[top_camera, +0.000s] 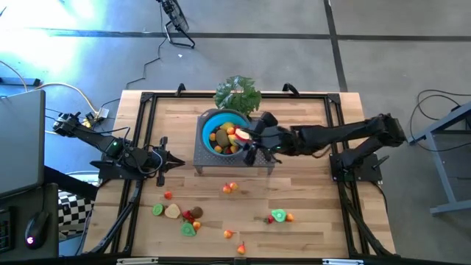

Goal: Pick & Place Fruit
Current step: Put the avocado into the blue strainer bowl on the shelf

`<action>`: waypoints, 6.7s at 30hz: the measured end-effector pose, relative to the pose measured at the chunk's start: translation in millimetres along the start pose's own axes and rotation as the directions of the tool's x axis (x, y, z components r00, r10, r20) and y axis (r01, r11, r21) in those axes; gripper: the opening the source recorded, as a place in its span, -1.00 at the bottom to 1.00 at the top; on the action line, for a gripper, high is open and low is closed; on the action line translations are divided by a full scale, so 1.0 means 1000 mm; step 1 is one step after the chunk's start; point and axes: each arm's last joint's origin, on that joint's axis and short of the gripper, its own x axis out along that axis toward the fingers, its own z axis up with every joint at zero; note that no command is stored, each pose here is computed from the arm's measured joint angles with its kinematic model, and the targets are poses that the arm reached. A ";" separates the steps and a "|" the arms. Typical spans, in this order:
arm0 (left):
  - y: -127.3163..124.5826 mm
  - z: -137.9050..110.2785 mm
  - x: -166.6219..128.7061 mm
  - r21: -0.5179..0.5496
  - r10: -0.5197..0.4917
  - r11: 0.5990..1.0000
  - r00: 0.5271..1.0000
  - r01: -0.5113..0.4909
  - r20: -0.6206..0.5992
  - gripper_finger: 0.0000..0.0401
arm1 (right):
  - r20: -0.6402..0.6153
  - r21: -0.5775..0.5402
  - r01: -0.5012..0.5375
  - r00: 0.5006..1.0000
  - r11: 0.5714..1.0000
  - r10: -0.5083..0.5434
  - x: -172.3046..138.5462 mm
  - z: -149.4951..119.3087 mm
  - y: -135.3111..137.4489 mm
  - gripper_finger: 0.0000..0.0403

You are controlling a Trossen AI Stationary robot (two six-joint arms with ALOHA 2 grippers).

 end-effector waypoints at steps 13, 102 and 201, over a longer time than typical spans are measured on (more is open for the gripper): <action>0.000 0.000 0.000 0.000 0.000 1.000 1.000 0.000 0.000 -0.89 | -0.039 0.150 -0.294 0.952 0.944 0.303 -0.061 -0.004 0.039 -0.34; 0.001 0.000 0.000 -0.007 0.049 0.999 0.999 -0.049 0.007 -0.89 | -0.905 0.129 0.183 0.424 0.975 0.040 -0.067 -0.144 0.137 -0.35; 0.001 0.000 0.000 -0.007 0.049 0.999 0.999 -0.049 0.007 -0.89 | -0.871 -0.042 0.128 0.481 0.991 -0.099 -0.029 -0.238 0.144 0.08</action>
